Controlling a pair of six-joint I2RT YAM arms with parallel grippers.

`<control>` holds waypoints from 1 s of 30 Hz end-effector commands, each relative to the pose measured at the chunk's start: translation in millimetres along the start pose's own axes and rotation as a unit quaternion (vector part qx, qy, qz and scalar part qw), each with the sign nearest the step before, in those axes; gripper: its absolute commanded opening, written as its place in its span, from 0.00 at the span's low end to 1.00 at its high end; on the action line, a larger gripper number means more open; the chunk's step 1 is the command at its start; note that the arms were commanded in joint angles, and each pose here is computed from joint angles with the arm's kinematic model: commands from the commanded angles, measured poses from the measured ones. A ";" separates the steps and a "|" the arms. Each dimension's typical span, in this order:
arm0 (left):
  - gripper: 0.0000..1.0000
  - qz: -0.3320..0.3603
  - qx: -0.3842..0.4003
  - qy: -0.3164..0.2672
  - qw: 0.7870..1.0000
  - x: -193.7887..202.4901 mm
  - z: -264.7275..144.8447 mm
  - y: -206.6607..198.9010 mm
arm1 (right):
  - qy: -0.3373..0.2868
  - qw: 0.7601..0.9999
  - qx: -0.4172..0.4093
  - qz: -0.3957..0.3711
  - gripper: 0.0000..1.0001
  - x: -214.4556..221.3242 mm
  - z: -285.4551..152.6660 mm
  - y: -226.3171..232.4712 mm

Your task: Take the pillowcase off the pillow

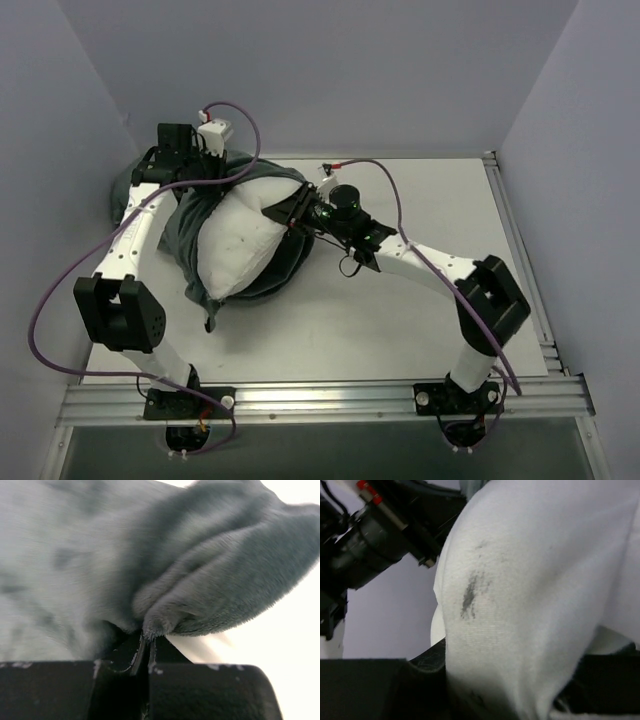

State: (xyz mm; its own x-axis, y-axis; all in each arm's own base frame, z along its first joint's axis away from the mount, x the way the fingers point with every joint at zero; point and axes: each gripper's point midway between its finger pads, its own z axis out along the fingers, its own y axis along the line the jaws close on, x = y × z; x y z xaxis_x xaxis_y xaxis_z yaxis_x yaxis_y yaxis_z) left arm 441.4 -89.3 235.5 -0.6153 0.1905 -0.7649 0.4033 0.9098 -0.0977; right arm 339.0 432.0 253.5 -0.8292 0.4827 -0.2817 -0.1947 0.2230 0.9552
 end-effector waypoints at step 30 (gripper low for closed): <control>0.90 0.082 0.211 -0.063 0.972 -49.1 -80.0 -98.3 | -0.087 0.976 -0.078 -0.183 0.00 -79.1 -119.6 182.9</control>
State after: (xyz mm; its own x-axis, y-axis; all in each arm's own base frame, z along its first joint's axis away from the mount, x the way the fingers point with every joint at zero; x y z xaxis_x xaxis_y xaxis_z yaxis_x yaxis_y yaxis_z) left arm 425.7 -142.8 254.3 -0.5573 0.2675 -0.7860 0.6222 0.7614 -0.1820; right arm 289.6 326.7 380.9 -0.7555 0.3958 -0.5221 -0.3765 0.3898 0.8404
